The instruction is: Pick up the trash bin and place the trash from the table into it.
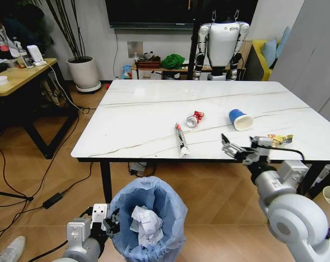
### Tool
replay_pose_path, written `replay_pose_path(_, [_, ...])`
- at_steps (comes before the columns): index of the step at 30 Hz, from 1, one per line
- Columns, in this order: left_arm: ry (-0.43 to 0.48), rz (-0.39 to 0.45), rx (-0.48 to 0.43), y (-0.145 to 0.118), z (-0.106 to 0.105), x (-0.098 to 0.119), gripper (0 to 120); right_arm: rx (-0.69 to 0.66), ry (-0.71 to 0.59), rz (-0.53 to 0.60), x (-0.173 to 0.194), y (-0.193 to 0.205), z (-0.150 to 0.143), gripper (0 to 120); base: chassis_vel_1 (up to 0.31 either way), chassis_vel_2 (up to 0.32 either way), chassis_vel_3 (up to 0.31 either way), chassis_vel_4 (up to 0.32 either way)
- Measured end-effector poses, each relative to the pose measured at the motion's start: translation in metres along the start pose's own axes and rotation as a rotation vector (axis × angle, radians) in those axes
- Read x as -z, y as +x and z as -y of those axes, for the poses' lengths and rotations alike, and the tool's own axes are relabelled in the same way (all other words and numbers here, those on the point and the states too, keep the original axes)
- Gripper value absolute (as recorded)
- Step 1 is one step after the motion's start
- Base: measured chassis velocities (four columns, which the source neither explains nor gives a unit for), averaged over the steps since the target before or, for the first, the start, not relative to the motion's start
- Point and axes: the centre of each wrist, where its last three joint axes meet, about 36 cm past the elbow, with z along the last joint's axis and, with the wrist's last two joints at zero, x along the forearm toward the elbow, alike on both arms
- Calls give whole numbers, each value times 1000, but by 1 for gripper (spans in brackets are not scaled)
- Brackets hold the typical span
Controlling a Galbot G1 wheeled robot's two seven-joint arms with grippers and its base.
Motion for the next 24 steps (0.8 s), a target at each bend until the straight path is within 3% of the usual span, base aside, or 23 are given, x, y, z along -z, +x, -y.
replay_pose_path(7, [-3, -1, 8, 2, 1, -2, 0, 138, 32, 5, 9, -39, 5, 100, 0, 0, 0, 0])
replay_pose_path(13, [-11, 5, 3, 2, 2, -2, 0, 268, -11, -72, 19, -77, 18, 100, 0, 0, 0, 0])
replay_pose_path(24, [-30, -2, -17, -1, 3, -3, 0, 246, 19, -159, 30, -130, 58, 100, 0, 0, 0, 0])
